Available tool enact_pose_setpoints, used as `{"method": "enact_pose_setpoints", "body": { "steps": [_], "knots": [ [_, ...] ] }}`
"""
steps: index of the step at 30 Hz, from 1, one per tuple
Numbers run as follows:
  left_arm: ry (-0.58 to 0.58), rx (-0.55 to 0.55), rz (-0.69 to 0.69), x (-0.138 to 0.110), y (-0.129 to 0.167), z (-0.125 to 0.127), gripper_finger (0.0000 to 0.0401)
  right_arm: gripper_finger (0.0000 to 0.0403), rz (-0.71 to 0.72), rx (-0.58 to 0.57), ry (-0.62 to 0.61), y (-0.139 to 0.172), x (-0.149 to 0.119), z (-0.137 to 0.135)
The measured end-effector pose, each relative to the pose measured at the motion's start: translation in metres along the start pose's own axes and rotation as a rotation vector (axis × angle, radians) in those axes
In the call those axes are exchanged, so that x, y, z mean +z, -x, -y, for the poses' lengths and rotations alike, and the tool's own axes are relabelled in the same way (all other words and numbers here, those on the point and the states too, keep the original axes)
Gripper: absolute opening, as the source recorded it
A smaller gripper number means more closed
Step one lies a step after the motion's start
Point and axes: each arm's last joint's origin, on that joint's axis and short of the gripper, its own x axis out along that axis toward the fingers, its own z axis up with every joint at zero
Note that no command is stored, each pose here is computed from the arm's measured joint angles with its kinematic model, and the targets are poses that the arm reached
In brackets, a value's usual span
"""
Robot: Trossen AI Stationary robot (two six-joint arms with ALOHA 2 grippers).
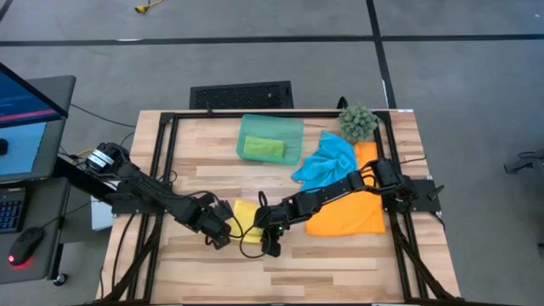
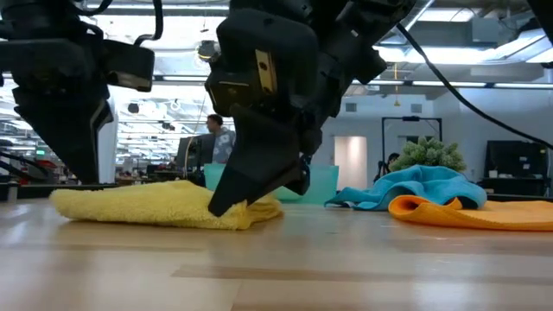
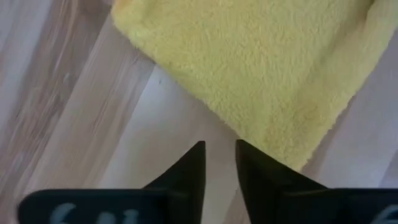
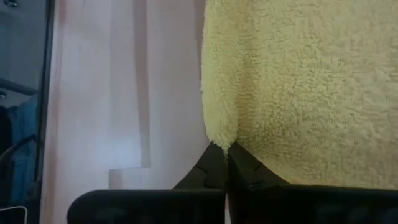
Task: Roll microfiber towels into tight, uniform cylinder then place into a basket
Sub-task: Roll the yellow microfiber cloth
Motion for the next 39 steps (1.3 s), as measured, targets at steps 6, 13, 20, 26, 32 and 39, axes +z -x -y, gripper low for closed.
{"method": "enact_pose_setpoints", "body": {
  "steps": [6, 13, 20, 26, 32, 39],
  "knots": [
    [-0.079, -0.019, -0.029, -0.002, 0.000, 0.001, 0.0132, 0.0009, 0.010, -0.009, 0.000, 0.000, 0.001, 0.001],
    [-0.247, -0.040, 0.006, -0.019, 0.012, 0.018, 0.0130, 0.0007, 0.012, -0.008, 0.008, 0.000, 0.001, 0.001],
    [-0.493, -0.017, 0.272, -0.051, 0.019, 0.041, 0.0119, 0.0013, 0.015, -0.010, 0.030, 0.000, 0.002, 0.001],
    [-0.569, -0.006, 0.264, -0.052, 0.005, 0.046, 0.0129, 0.0026, 0.020, -0.009, 0.098, 0.000, 0.001, -0.002],
    [-0.560, 0.047, 0.212, -0.043, -0.016, 0.043, 0.0173, 0.0079, 0.032, -0.036, 0.102, 0.000, 0.001, -0.002],
    [-0.505, 0.067, 0.151, -0.037, -0.033, 0.040, 0.0200, 0.0124, 0.035, -0.039, 0.102, 0.000, 0.001, -0.002]
  ]
}}
